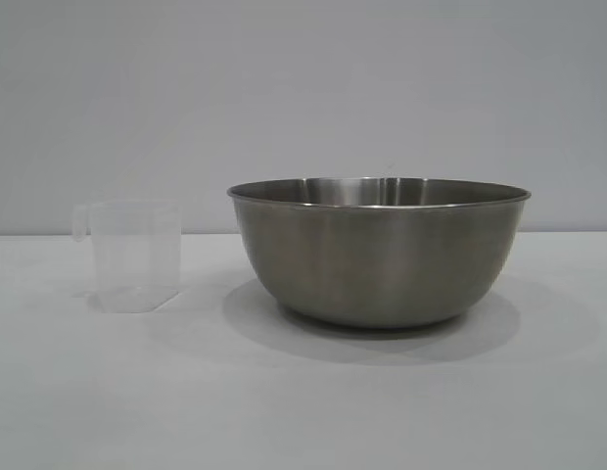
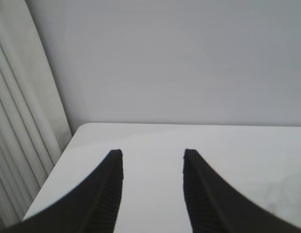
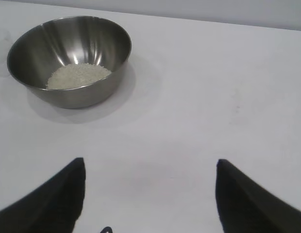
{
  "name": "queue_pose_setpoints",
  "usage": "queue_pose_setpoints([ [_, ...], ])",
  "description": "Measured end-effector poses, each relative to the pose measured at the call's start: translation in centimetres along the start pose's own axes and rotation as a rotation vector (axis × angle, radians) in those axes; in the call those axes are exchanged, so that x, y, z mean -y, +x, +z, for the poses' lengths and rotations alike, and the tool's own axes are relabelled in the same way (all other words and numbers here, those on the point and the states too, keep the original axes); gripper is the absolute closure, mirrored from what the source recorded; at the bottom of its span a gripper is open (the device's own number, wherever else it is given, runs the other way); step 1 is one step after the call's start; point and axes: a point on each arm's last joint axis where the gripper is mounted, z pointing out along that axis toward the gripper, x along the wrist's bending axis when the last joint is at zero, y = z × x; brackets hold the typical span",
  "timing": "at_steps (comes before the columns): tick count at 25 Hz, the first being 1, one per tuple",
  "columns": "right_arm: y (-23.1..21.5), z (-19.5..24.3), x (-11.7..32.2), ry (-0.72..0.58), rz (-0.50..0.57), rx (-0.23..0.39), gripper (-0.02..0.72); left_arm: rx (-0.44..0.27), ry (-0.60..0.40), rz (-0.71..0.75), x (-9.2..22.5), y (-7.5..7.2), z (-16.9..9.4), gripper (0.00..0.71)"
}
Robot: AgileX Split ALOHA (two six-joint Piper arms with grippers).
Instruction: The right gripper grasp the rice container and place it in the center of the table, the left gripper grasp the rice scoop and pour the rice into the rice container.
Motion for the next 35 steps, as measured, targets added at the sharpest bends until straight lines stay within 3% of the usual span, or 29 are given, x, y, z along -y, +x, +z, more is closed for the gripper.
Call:
queue_pose_setpoints([
  [8, 0.0, 0.0, 0.0, 0.001, 0.000, 0.000, 0.195, 0.030, 0.061, -0.012, -1.0, -0.1, -2.5, 0.460],
  [18, 0.0, 0.0, 0.0, 0.001, 0.000, 0.000, 0.195, 0.102, 0.337, -0.034, 1.3, -0.7, -3.3, 0.460],
  [35, 0.0, 0.0, 0.0, 0.001, 0.000, 0.000, 0.195, 0.107, 0.360, -0.040, 1.8, -0.8, -3.1, 0.460],
])
